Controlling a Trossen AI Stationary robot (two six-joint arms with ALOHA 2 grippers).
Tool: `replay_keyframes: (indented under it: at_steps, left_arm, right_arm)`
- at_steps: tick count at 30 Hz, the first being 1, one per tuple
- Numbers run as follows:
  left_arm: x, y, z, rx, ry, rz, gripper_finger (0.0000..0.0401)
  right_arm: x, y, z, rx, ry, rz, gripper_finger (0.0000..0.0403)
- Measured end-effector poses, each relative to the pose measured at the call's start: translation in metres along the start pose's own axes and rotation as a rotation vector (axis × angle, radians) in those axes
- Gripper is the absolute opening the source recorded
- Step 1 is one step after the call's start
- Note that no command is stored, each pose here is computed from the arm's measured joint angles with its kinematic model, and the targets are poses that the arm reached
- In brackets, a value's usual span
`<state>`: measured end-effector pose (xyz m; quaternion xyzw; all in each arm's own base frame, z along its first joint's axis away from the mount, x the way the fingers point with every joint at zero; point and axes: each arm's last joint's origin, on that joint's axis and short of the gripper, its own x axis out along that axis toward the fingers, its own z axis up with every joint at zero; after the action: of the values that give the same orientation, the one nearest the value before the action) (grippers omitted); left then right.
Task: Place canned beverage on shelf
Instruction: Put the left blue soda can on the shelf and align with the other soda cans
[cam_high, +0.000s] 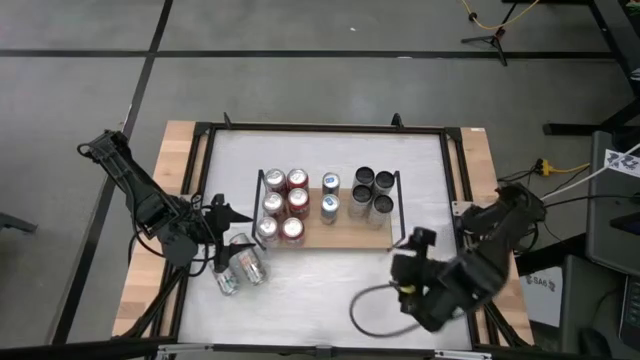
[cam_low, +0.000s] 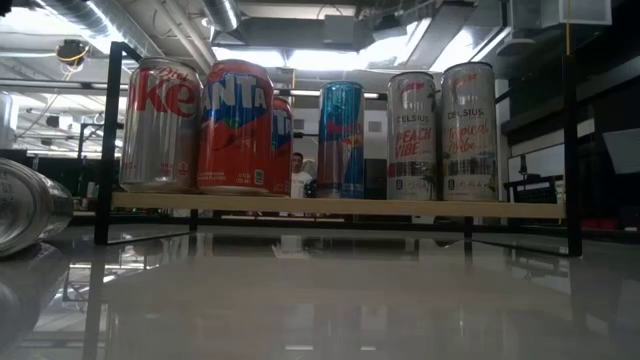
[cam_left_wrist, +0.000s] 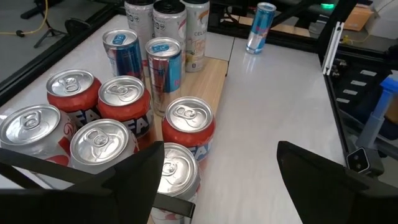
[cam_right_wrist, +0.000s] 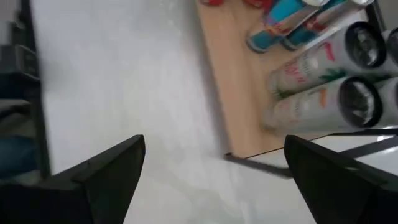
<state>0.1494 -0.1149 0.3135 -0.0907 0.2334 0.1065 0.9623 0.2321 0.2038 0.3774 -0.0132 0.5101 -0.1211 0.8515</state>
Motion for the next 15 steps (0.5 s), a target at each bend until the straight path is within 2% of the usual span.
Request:
replay_keyframes:
  at_steps: [4, 8, 12, 15]
  left_arm:
    - [0.000, 0.000, 0.000, -0.001, -0.001, -0.001, 0.0305]
    - [0.000, 0.000, 0.000, -0.001, -0.001, 0.000, 0.0305]
    - [0.000, 0.000, 0.000, -0.001, -0.001, 0.000, 0.0305]
    - [0.000, 0.000, 0.000, -0.001, -0.001, 0.000, 0.0305]
  right_arm:
    - [-0.015, 0.010, -0.018, 0.082, -0.017, 0.036, 0.0381]
    - [-0.028, 0.016, -0.034, 0.114, -0.031, 0.075, 0.0381]
    - [-0.036, 0.012, -0.045, 0.139, -0.054, 0.084, 0.0381]
    - [-0.038, -0.001, -0.051, 0.162, -0.055, 0.087, 0.0381]
